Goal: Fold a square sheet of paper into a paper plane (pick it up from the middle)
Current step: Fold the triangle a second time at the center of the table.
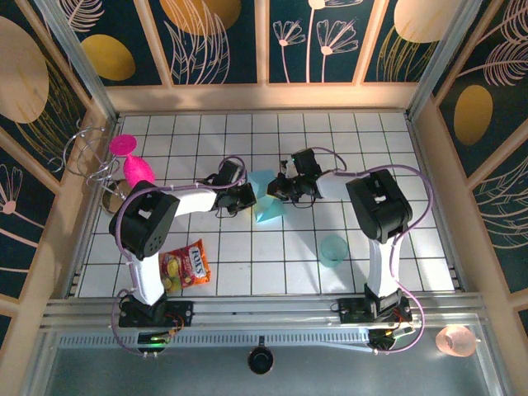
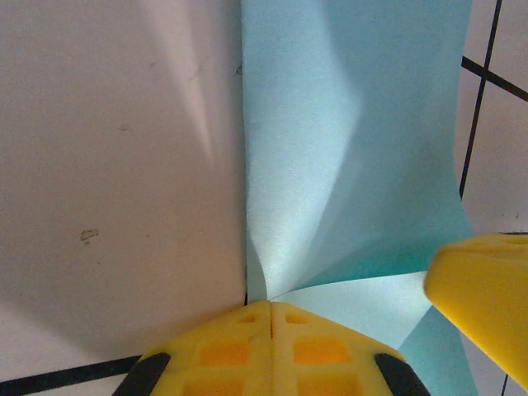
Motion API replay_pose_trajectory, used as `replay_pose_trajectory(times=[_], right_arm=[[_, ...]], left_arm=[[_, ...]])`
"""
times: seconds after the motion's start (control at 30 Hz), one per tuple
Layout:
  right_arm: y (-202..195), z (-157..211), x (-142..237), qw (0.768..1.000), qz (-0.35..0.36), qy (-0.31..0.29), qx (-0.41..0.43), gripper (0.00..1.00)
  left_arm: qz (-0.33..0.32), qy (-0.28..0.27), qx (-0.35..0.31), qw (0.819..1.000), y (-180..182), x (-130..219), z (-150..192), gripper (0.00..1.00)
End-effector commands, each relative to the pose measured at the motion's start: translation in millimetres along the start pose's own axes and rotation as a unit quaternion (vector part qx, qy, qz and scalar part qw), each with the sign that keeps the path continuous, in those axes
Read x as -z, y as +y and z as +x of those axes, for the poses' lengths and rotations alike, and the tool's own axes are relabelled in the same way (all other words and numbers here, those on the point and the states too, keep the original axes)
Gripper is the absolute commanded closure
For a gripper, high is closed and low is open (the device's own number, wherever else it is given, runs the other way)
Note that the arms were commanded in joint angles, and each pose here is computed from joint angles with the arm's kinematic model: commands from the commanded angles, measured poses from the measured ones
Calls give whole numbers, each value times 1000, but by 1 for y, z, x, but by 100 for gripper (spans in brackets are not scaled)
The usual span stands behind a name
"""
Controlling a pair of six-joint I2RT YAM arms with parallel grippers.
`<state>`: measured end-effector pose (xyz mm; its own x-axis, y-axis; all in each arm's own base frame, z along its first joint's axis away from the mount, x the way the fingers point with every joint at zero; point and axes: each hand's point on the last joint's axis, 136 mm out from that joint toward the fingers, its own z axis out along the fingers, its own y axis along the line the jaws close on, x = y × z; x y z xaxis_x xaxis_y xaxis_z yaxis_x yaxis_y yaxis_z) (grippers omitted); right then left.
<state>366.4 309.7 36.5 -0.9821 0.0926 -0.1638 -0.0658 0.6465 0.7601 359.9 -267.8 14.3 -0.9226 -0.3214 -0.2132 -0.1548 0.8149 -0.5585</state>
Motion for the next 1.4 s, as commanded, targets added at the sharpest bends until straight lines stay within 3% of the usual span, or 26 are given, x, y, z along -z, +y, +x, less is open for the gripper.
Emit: replay_pose_trajectory(times=[0.0, 0.2, 0.47, 0.7, 1.37], right_arm=[[-11, 2, -8, 1000, 22, 10, 5, 98], [-30, 8, -15, 998, 53, 17, -6, 98], [-57, 19, -20, 995, 98, 26, -22, 98], [-66, 24, -22, 993, 110, 33, -29, 98], [-73, 27, -26, 992, 116, 39, -39, 99]], left_arm=[[-26, 8, -3, 1000, 10, -1, 4, 100], [-9, 6, -13, 1000, -2, 5, 1, 100], [46, -22, -39, 998, -41, 38, -14, 100], [69, 3, -51, 996, -60, 36, 9, 100], [19, 82, -52, 995, -24, 3, 62, 100]])
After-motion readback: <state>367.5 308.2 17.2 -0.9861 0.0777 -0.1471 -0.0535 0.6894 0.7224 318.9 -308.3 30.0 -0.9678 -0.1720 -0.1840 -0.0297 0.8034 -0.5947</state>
